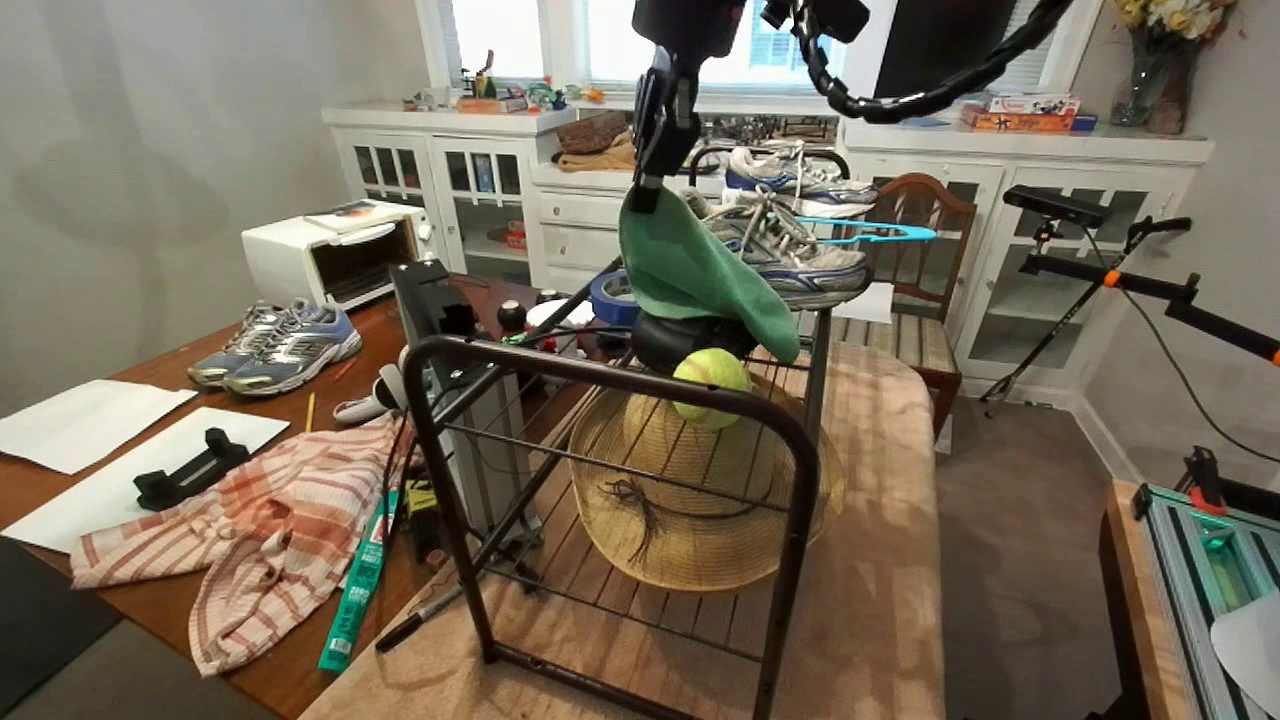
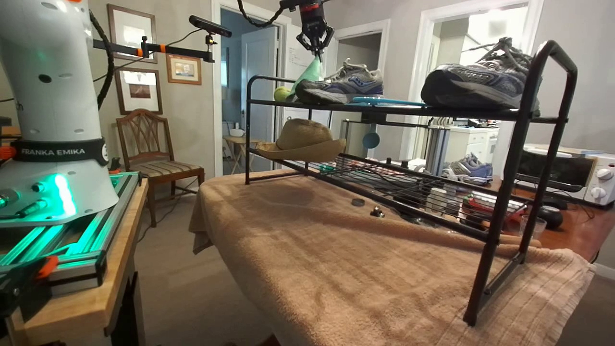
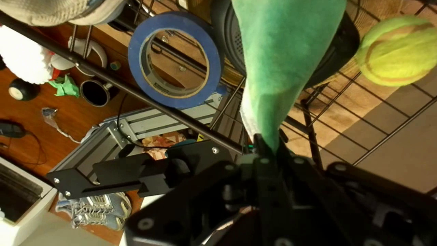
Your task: Put the green towel over the black alarm clock.
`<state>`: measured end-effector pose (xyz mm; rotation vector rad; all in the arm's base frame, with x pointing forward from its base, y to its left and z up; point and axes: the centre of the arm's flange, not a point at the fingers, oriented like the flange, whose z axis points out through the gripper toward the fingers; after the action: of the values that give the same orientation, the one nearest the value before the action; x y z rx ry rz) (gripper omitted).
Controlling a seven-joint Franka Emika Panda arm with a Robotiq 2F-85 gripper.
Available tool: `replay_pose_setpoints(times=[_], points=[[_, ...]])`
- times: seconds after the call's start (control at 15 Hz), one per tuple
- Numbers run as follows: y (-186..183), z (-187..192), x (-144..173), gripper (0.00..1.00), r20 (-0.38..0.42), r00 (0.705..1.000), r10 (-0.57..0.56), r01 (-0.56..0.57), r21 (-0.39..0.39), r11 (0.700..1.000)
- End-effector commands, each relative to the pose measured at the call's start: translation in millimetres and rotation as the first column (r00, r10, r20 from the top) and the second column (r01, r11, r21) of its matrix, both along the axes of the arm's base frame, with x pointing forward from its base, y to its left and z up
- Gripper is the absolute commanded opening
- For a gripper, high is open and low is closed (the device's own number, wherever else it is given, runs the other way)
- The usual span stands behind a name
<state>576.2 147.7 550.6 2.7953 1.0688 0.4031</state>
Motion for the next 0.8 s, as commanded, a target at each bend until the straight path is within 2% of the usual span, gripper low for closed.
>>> replay_pose_setpoints(times=[0.0, 0.47, 0.53, 0.6, 0.67, 0.73], points=[[8, 2, 20, 0.01, 0.049, 0.999, -0.022, 0.022, 0.005, 1.000], [2, -36, 24, 0.01, -0.025, 0.999, -0.036, 0.034, -0.073, 0.997], [1, -42, 22, 0.08, -0.039, 0.998, -0.039, 0.035, -0.086, 0.996], [0, -47, 21, 0.02, -0.051, 0.998, -0.039, 0.035, -0.094, 0.995], [0, -52, 19, 0.04, -0.063, 0.997, -0.038, 0.031, -0.102, 0.994], [0, -55, 16, 0.32, -0.074, 0.997, -0.038, 0.030, -0.103, 0.994]])
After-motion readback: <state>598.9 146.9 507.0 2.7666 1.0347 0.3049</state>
